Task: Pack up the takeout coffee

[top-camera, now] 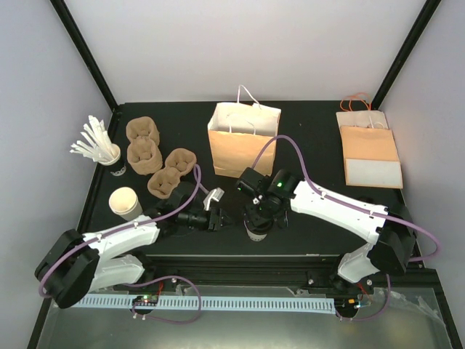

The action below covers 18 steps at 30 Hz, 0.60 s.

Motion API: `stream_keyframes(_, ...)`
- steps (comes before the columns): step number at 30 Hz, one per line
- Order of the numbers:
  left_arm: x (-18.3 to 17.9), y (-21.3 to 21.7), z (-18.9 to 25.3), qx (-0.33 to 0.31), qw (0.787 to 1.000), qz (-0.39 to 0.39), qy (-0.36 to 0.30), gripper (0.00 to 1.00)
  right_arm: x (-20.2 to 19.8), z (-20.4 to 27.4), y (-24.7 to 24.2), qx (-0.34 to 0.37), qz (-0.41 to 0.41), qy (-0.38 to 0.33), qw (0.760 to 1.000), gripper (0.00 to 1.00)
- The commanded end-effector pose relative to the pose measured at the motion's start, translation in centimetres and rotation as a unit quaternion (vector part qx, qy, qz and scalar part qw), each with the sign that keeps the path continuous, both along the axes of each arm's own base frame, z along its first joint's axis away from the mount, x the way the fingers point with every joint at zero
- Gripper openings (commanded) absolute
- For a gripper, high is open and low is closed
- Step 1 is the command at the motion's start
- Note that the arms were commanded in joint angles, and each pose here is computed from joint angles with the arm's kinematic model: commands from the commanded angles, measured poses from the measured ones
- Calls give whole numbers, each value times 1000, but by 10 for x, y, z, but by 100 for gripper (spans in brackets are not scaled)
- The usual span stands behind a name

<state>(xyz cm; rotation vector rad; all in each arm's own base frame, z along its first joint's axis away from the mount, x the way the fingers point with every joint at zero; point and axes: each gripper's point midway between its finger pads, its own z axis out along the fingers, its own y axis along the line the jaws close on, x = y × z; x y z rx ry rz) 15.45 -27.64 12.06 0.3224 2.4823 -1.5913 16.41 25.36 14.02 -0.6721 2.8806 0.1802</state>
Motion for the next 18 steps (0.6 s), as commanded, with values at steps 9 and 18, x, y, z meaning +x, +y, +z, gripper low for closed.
stream_keyframes(9,0,-8,6,-17,1000,-9,-8,43,0,4,5,-7,9,-5,1000,81)
stream_keyframes(18,1,-9,3,-16,1000,-9,-5,41,2,-4,6,-19,9,-6,1000,81)
